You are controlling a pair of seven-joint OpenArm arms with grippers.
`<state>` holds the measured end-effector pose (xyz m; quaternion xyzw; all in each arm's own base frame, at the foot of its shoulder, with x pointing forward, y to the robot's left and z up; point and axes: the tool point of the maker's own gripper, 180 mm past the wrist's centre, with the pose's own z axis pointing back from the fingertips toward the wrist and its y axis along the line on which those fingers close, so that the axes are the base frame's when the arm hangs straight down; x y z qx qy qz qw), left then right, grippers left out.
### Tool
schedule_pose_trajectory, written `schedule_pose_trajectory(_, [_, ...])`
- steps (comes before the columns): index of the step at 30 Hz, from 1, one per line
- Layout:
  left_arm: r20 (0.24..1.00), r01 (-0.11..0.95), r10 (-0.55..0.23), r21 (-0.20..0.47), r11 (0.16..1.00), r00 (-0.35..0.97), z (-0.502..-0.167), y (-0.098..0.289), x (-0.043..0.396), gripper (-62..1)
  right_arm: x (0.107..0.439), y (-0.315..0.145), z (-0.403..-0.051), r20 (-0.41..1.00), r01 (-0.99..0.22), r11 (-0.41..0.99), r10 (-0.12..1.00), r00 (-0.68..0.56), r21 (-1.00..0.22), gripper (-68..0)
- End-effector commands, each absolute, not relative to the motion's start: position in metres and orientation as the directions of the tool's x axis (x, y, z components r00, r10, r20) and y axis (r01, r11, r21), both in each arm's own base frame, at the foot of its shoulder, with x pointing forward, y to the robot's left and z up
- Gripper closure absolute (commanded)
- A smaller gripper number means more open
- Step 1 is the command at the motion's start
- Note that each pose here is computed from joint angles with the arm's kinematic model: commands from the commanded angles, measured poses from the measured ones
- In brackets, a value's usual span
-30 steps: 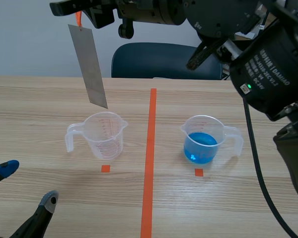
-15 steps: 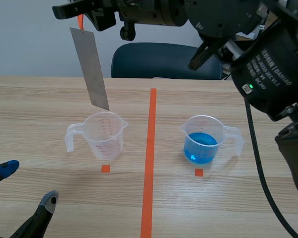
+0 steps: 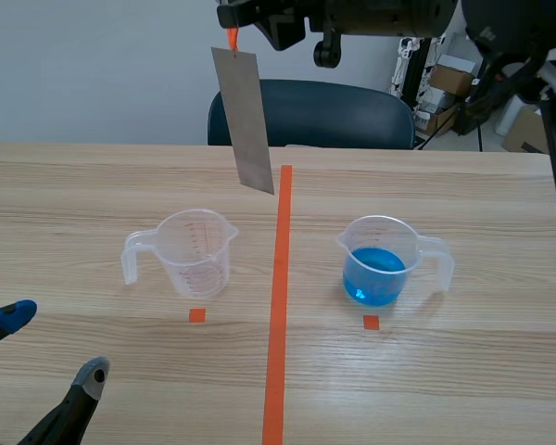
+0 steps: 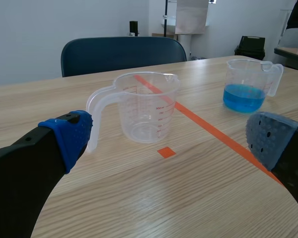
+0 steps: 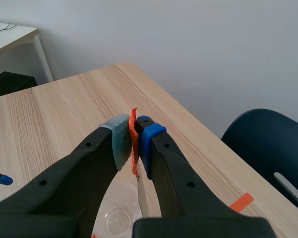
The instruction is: Do the redox reaction experiment. move the plate over the blue solution
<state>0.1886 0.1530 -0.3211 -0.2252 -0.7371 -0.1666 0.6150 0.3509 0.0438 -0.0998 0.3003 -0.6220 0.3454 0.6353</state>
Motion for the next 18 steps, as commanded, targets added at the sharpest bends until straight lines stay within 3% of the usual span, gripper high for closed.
schedule_pose_trajectory(1, [0.982,0.559,0.142,-0.048,0.828,-0.126,-0.317,0.156,0.191,-62.3,0.353,0.034,-0.083,0.997,-0.806,0.587,0.046,-0.058,-0.074,-3.3])
schedule_pose_trajectory(9, [0.987,0.625,0.159,-0.102,0.774,-0.036,-0.302,0.161,0.204,-62.3,0.354,-0.004,-0.082,0.995,-0.801,0.59,0.07,-0.072,-0.1,-3.3])
schedule_pose_trajectory(18, [0.999,0.76,0.013,0.023,0.65,-0.042,-0.266,0.151,0.213,-62.3,0.348,-0.042,-0.074,0.992,-0.805,0.58,0.095,-0.083,-0.123,-3.3])
